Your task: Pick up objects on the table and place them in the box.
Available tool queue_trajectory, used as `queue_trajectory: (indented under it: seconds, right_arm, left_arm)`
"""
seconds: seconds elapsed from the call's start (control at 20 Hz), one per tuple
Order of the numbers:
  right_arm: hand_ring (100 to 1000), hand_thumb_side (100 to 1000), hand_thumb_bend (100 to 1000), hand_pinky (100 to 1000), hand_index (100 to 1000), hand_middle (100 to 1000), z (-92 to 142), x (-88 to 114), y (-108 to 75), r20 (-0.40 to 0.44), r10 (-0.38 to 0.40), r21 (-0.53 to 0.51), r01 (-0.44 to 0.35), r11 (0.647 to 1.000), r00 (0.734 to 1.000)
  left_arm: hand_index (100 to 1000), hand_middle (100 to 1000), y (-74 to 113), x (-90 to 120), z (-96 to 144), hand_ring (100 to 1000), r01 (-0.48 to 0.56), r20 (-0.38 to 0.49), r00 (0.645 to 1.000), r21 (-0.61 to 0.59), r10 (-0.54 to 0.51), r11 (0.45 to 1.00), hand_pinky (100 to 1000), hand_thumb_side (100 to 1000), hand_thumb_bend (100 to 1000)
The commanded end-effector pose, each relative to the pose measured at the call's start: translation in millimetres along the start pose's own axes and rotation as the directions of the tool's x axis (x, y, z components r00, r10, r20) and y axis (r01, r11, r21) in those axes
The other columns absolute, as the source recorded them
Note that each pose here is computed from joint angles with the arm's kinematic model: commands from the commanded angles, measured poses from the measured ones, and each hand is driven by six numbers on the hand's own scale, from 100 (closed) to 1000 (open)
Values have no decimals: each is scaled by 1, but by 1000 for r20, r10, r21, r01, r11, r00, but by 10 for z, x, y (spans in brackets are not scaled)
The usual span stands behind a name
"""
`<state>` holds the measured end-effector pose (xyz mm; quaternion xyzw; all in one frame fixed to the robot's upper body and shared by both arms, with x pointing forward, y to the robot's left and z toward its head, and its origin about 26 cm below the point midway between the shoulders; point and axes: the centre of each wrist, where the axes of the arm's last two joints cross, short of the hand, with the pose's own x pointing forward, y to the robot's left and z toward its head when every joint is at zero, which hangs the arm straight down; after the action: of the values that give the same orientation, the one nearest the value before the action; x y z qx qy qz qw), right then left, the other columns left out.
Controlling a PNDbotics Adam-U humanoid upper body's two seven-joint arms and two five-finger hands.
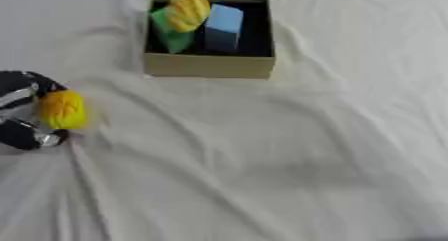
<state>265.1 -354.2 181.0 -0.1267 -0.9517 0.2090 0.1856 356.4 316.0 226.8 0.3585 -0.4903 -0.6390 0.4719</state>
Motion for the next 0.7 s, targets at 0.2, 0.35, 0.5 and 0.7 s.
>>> queue_trajectory:
  seconds: [0.2, 0.35, 0.5, 0.7]
  right_arm:
    - [879, 636, 100, 951, 879, 762, -43, 34, -29, 13, 13, 19, -13, 1000, 1000]
    - [880, 635, 100, 952, 877, 762, -38, 35, -27, 9, 13, 24, -13, 1000, 1000]
    - [881, 635, 100, 952, 877, 761, -33, 35, -24, 6, 13, 27, -13, 1000, 1000]
    - [881, 634, 100, 953, 876, 761, -30, 34, -18, 3, 12, 30, -12, 999, 1000]
  left_arm:
    - [895, 730, 266, 29, 178, 789, 31, 25, 999, 15, -31, 999, 780, 419, 385]
    - [915, 756, 288, 31, 193, 809, 37, 29, 999, 2, -37, 999, 799, 448, 460]
    - [923, 764, 315, 35, 198, 814, 57, 36, 998, -21, -56, 998, 803, 412, 491]
    - [912, 744, 323, 29, 186, 803, 49, 27, 998, -14, -49, 999, 795, 421, 427]
